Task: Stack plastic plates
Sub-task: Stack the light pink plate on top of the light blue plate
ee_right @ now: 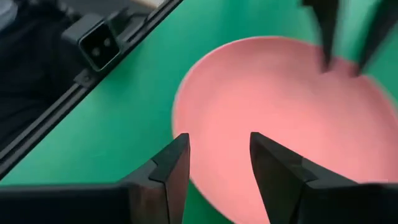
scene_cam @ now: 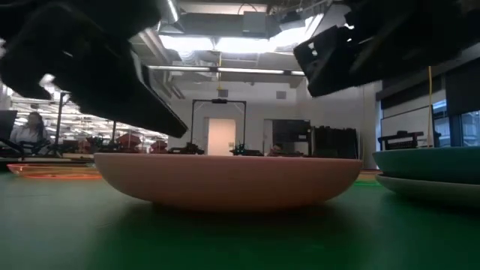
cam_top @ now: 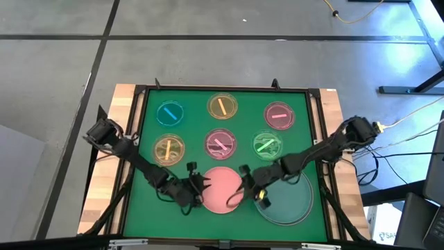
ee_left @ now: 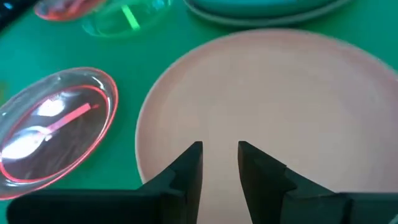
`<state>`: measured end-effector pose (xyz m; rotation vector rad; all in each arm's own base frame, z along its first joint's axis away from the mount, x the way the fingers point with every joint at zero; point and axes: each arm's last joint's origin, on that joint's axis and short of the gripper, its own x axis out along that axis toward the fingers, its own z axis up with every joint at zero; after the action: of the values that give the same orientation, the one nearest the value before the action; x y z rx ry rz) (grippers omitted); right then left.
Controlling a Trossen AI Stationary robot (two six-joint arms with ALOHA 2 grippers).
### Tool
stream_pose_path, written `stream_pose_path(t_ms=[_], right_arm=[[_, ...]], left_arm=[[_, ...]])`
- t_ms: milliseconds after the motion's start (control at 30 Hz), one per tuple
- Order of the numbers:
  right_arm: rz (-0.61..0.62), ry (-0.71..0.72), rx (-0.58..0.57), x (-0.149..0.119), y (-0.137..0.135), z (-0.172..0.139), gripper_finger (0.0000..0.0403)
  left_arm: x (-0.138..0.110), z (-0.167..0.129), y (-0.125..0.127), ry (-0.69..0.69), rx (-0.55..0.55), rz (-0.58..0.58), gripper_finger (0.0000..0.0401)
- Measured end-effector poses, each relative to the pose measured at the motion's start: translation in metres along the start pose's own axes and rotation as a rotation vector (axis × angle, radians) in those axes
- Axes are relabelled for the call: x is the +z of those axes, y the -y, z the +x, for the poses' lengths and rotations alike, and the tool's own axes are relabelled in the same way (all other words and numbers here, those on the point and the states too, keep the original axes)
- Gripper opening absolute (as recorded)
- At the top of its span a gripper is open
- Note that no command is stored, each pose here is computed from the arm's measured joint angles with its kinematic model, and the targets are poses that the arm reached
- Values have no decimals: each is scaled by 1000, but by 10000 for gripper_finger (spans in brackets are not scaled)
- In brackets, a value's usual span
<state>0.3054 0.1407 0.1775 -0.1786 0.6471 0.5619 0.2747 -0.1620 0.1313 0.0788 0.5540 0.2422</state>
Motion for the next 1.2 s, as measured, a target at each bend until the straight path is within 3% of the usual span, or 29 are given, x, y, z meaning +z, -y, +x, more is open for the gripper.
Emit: stream_pose_path(t_ms=[167, 533, 667, 900, 1067, 1200], right_arm=[[-20, -72, 34, 3, -12, 26, 161], [10, -163, 42, -14, -8, 46, 158], [-2, -163, 49, -16, -8, 50, 121], [-58, -165, 10, -16, -7, 50, 12], [-61, -168, -16, -14, -7, 46, 21], [-89, -165, -107, -3, -14, 32, 15]], left_arm=[[-15, -6, -4, 92, 32, -45, 95], [-13, -1, -9, 104, 29, -100, 95], [-11, 0, -9, 112, 26, -112, 96], [-10, 1, -11, 114, 31, -117, 95], [-11, 1, -11, 110, 34, -94, 95], [-11, 1, -11, 106, 36, -69, 95]])
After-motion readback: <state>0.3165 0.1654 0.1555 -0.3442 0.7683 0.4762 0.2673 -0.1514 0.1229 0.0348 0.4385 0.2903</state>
